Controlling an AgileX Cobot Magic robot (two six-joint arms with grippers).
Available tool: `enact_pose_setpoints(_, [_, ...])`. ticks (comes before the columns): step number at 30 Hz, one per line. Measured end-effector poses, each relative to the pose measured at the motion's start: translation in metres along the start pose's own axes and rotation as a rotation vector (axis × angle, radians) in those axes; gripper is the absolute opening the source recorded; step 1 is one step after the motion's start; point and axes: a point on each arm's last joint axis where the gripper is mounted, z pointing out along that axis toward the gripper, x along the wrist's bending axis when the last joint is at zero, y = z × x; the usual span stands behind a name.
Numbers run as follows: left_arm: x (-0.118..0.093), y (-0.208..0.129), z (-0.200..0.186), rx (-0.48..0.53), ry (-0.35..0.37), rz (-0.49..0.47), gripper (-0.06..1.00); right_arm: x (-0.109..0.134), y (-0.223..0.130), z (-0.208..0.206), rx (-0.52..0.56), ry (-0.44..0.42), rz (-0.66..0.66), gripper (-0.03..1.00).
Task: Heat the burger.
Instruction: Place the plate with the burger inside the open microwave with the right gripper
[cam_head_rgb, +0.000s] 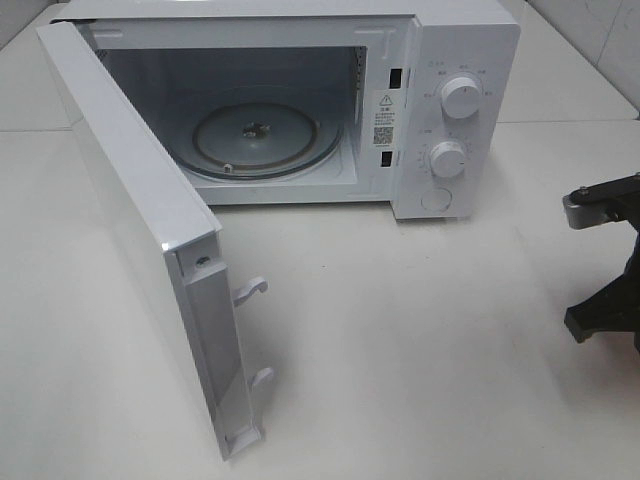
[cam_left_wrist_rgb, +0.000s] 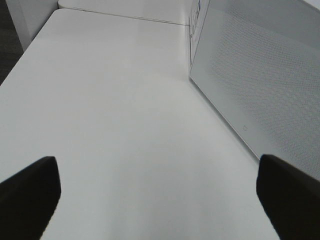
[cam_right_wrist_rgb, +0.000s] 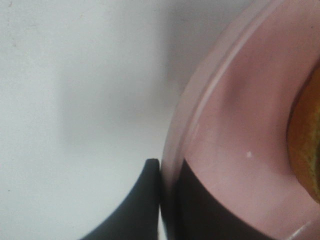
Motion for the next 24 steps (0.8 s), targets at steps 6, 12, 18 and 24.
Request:
enact_pose_setpoints(6, [0.000, 0.000, 0.000, 0.000, 0.000, 0.000, 0.99, 0.005, -0.004, -0.011, -0.010, -0.024, -0.047, 0.03])
enact_pose_setpoints(12, [0.000, 0.000, 0.000, 0.000, 0.000, 0.000, 0.99, 0.012, -0.009, -0.024, -0.021, -0.058, -0.110, 0.03])
enact_pose_setpoints(18, [0.000, 0.000, 0.000, 0.000, 0.000, 0.000, 0.99, 0.018, -0.016, -0.037, -0.034, -0.109, -0.168, 0.03])
enact_pose_setpoints(24, [0.000, 0.000, 0.000, 0.000, 0.000, 0.000, 0.99, 0.023, -0.019, -0.042, -0.037, -0.131, -0.210, 0.03])
